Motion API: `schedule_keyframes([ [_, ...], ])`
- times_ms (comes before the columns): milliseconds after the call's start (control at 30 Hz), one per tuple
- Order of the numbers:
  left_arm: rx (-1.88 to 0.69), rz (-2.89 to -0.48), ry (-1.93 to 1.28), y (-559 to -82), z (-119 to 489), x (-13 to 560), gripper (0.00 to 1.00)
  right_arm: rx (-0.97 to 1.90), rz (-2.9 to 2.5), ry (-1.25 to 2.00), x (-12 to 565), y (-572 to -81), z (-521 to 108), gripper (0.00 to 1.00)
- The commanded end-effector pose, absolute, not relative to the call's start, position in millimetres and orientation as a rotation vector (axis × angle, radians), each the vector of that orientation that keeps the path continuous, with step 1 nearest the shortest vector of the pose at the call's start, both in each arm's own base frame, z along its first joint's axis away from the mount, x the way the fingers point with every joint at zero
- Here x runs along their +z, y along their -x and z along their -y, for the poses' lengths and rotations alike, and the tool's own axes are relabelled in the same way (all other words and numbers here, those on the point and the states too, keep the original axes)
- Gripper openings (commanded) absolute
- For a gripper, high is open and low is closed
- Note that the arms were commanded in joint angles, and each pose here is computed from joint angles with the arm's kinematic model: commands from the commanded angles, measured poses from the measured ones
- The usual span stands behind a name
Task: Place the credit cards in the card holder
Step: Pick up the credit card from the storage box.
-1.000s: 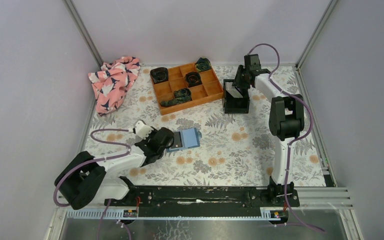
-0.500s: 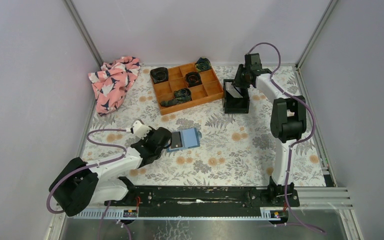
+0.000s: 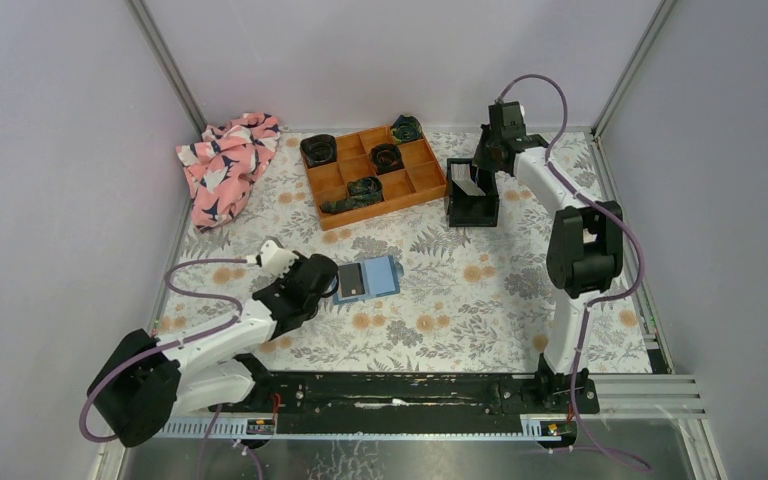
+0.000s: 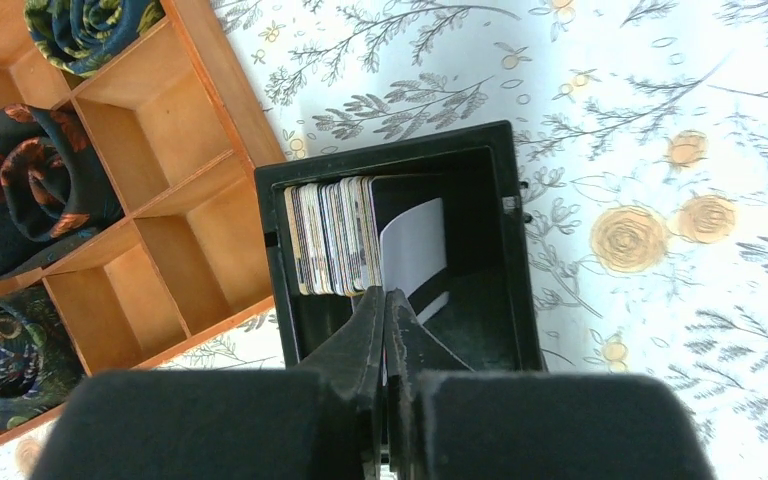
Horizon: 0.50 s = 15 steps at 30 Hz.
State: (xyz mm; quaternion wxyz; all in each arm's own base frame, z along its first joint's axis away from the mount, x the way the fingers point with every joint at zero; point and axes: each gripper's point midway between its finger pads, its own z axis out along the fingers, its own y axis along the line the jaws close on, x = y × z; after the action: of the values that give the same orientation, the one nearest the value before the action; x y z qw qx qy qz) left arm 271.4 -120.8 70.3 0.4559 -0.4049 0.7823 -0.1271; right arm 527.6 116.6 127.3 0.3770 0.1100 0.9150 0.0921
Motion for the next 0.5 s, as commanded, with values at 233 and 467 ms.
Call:
schedule_keyframes([
  [233, -0.401, -1.934, 0.865, -271.1, 129.1, 105.4, 0.06, 0.117, -2.225, -0.224, 197.9, -475.9, -115.1, 0.00],
  [467, -0.542, -1.914, 0.693, -268.7, 145.7, 133.5, 0.15, 0.266, -2.180, -0.093, 228.2, -409.1, -146.6, 0.00],
])
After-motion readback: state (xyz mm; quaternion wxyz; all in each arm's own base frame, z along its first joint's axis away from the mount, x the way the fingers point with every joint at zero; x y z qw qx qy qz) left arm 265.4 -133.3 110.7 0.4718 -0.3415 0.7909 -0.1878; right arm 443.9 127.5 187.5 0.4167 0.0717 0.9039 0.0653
